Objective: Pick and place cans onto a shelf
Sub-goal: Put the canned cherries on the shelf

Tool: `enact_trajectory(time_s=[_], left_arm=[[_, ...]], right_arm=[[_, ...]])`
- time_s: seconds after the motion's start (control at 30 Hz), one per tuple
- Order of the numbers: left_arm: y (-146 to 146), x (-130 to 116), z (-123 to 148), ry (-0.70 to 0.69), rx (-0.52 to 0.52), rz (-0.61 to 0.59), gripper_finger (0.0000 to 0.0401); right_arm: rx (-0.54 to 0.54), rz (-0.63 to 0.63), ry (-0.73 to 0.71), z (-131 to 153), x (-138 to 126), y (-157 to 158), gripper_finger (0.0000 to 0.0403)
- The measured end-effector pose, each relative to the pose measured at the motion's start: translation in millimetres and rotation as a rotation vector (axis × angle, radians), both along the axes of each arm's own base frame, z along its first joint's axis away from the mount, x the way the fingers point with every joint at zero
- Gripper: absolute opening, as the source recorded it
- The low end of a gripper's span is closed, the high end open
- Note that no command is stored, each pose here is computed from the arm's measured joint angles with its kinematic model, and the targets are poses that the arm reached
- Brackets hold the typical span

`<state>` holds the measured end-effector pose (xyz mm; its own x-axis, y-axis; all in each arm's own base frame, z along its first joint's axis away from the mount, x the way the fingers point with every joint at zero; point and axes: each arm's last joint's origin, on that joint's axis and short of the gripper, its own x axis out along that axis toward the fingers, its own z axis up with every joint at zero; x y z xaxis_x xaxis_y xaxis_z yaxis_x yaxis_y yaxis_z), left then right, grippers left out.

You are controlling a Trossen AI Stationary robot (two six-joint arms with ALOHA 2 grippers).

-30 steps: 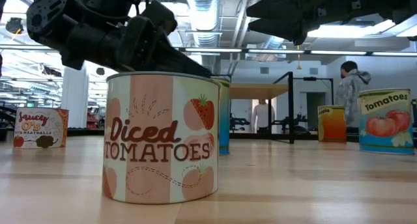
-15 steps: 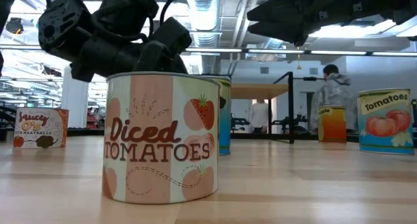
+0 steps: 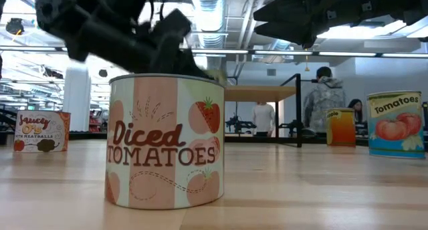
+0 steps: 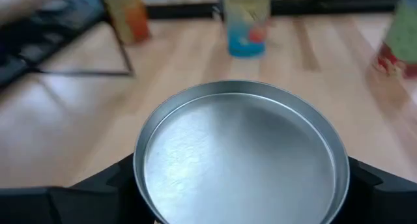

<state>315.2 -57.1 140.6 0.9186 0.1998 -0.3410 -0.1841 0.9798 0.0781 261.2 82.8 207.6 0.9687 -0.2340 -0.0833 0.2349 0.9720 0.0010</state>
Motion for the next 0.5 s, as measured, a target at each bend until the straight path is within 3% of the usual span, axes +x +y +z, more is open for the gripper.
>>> enact_trajectory(time_s=[0.27,0.5], left_arm=[[2,-21,52,-0.079,0.029,0.125,0.0282],[25,-32,100,-0.152,0.035,0.288,0.0287]], right_arm=[[0.028,-0.004,-0.021,3,-1,-1,0.0255],[0.057,0.007,-0.040,11,-6,1,0.0255]])
